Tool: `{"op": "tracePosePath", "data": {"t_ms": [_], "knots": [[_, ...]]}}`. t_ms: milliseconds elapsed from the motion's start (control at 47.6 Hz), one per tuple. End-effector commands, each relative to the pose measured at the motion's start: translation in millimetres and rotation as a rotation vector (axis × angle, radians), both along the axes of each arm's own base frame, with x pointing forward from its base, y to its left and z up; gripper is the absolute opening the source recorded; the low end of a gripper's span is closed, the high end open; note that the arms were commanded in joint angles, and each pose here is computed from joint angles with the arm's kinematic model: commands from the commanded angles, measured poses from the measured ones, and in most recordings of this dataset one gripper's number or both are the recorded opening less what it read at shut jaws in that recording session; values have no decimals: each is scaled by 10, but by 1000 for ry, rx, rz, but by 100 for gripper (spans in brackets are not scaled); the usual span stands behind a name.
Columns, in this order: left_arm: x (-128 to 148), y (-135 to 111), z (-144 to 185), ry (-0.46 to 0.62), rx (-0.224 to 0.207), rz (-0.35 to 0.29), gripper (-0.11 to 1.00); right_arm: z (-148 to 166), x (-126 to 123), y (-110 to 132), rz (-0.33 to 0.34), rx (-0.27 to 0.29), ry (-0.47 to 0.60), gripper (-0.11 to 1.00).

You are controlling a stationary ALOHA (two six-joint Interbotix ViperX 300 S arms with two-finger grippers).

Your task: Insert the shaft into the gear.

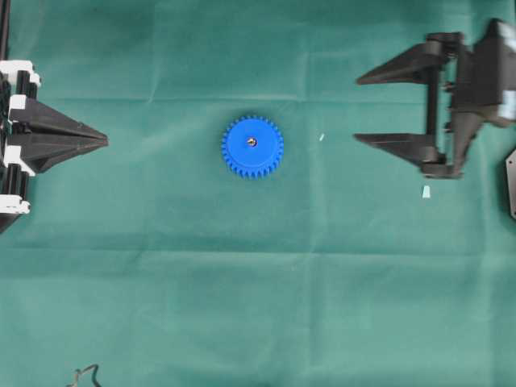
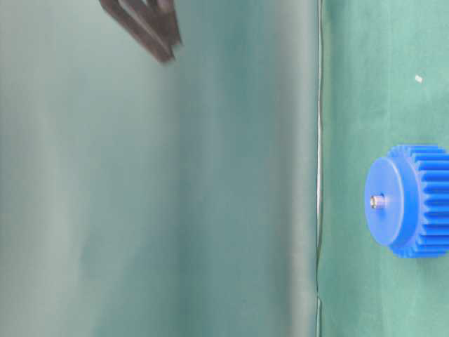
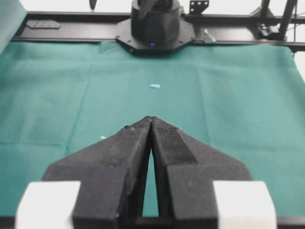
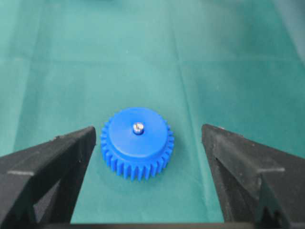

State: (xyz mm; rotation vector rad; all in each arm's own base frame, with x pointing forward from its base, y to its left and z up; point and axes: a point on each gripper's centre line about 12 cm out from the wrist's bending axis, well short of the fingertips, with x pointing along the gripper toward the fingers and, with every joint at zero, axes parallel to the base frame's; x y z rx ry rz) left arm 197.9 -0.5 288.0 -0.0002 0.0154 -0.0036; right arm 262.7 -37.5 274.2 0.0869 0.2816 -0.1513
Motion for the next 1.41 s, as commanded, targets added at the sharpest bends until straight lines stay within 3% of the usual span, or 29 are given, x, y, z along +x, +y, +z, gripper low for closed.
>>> {"op": "tracePosePath", "data": {"t_ms": [0, 294, 1386], "knots": [[21, 2, 104, -26, 3, 1, 0, 87, -167, 27, 0, -3, -54, 93], [20, -1, 98, -25, 3, -1, 0, -59, -491, 76, -3, 13, -78, 93], [21, -1, 102, -25, 3, -1, 0, -105, -471, 69, -8, 24, -70, 93]]}}
